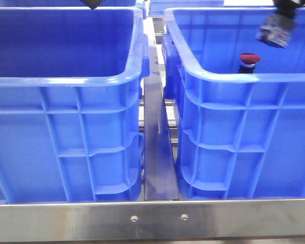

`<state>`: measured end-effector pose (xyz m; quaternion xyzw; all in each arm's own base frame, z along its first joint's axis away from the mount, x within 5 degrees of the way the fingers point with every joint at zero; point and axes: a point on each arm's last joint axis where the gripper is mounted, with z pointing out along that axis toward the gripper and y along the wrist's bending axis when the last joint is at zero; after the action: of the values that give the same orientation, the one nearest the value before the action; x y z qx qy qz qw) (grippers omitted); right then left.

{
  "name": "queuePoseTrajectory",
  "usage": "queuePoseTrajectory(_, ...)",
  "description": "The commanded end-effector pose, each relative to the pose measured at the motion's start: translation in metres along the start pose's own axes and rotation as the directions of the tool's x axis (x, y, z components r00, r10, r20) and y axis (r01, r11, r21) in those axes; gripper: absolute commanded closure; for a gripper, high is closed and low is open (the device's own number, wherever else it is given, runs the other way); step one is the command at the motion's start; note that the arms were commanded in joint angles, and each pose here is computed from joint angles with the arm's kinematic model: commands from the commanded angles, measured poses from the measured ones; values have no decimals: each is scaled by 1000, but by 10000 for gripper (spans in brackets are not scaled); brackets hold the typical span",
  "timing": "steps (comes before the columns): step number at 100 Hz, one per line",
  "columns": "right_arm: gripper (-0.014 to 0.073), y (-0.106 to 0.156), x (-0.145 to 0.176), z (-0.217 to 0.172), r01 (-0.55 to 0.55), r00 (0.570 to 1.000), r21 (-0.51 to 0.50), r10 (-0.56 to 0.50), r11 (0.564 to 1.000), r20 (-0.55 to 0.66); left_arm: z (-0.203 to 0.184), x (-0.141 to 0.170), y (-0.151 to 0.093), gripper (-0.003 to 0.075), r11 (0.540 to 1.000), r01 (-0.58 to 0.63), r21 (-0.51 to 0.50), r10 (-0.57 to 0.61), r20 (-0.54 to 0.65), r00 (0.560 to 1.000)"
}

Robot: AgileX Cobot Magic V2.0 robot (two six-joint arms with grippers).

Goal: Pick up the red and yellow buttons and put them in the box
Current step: 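Grasp the yellow button with the right gripper and open the left gripper, then lower the yellow button beside the red one with the right gripper and release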

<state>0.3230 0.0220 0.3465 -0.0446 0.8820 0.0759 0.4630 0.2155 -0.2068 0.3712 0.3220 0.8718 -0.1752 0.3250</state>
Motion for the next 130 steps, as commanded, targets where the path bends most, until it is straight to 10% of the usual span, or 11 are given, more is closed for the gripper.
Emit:
queuePoseTrajectory(1,447,-10,-16,-14,2,983,70,-15,998,185,-22,-12,-5,154,1000,-5,18,2,116,993)
queuePoseTrajectory(130,447,-74,21,85,51,967,295,-121,954,224,-22,-12,-6,154,1000,0,24,-3,120,993)
